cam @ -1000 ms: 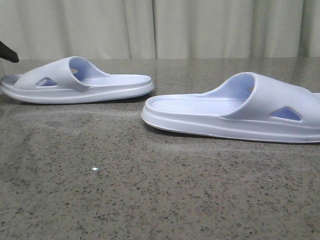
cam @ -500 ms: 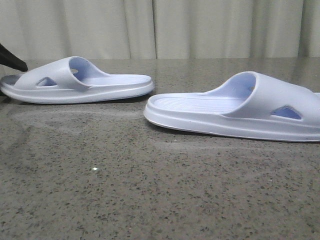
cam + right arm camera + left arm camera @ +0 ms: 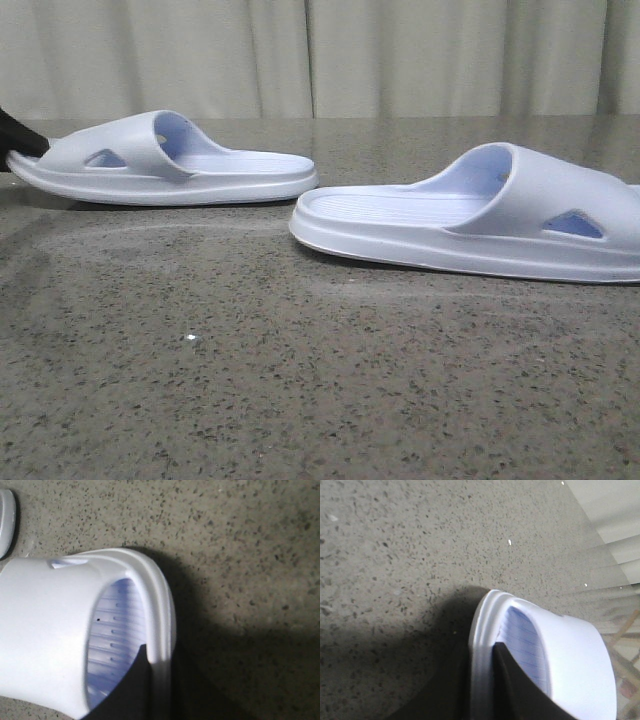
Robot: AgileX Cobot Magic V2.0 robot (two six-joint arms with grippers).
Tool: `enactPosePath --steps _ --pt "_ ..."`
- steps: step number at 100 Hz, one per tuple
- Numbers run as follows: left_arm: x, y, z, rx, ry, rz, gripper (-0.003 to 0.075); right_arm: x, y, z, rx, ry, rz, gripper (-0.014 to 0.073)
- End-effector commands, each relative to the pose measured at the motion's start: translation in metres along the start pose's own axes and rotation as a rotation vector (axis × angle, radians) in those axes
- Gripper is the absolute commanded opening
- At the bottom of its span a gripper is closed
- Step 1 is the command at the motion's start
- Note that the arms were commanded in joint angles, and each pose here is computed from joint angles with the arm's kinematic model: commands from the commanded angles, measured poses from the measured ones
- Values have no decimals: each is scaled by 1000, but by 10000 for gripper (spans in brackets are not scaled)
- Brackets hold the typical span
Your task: Insert blue slippers together front up
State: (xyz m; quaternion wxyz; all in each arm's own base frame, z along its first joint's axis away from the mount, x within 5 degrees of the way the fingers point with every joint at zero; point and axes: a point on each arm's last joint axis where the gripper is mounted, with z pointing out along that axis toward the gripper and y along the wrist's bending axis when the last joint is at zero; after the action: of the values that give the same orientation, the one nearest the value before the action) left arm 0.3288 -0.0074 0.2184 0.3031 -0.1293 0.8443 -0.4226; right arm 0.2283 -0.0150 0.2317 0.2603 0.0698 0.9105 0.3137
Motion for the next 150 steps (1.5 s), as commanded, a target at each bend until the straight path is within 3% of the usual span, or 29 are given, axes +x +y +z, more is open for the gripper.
enactPosePath --steps 1,19,40,67,88,150 --pt "-8 -30 -15 113 -45 54 15 -9 7 -7 -27 -59 -13 -103" --pt "-11 -48 -34 132 -98 112 15 -17 16 -11 -86 -75 -38 -103" --pt "-20 -50 -68 121 -180 149 15 -39 36 -26 -166 -129 -89 -102" --pt "-23 -40 -91 148 -184 140 15 -69 65 -53 -323 -254 -115 -102" --pt "-20 -46 -87 194 -159 143 15 -80 79 -64 -397 -304 -130 -102" --pt "-4 -85 -67 431 -65 107 15 -86 83 1 -443 -196 -85 -102"
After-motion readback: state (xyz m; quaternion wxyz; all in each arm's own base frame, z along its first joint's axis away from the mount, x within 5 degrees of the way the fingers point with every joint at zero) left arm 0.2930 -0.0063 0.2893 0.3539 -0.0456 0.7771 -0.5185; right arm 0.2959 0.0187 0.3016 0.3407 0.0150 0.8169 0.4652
